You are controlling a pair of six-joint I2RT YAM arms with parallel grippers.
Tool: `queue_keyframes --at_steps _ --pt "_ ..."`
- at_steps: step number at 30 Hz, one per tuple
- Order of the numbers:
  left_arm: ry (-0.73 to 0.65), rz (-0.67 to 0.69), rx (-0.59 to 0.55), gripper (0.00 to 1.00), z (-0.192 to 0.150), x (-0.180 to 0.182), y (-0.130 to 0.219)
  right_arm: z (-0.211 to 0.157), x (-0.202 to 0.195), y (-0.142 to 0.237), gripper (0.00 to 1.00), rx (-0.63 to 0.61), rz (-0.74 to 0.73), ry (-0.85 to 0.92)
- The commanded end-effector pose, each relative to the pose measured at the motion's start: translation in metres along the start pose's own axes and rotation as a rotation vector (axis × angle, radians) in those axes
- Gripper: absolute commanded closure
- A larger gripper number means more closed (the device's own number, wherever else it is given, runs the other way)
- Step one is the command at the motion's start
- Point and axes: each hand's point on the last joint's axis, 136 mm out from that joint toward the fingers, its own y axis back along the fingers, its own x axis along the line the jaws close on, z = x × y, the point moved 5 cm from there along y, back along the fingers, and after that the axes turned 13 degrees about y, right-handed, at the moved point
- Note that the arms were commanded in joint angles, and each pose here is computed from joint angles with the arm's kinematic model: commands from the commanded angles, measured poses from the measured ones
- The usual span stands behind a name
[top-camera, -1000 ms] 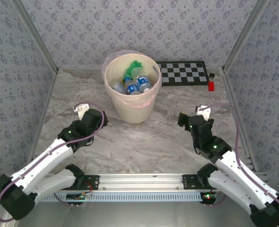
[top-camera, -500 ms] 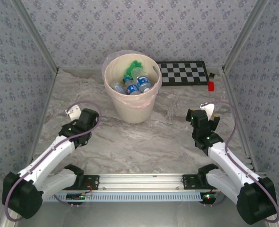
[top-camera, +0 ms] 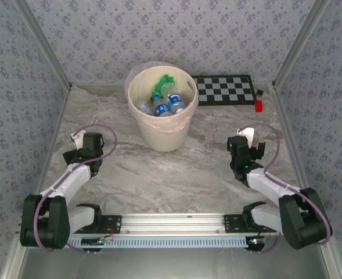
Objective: Put the plastic bottles in the bin
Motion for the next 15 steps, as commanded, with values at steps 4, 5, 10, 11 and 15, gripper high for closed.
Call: queue_keyframes --at_steps 4,5,10,11,15 --pt "0.092 -0.188 -0.140 0.00 0.020 -0.028 -0.011 0.009 -0.004 -0.016 0.00 -0.088 -0.081 -0.038" --pt "0.093 -0.202 -0.143 0.00 0.019 -0.031 -0.013 0.010 -0.003 -0.018 0.00 -0.094 -0.075 -0.042" --pt "0.065 -0.318 -0.186 0.00 0.023 -0.055 -0.021 0.013 -0.004 -0.026 0.00 -0.173 0.038 -0.104" --pt "0.044 -0.348 -0.192 0.00 0.024 -0.060 -0.022 0.013 -0.003 -0.028 0.00 -0.167 0.065 -0.106" --pt "-0.013 -0.429 -0.233 0.00 0.023 -0.072 -0.027 0.010 -0.010 -0.032 0.00 -0.180 0.149 -0.146"
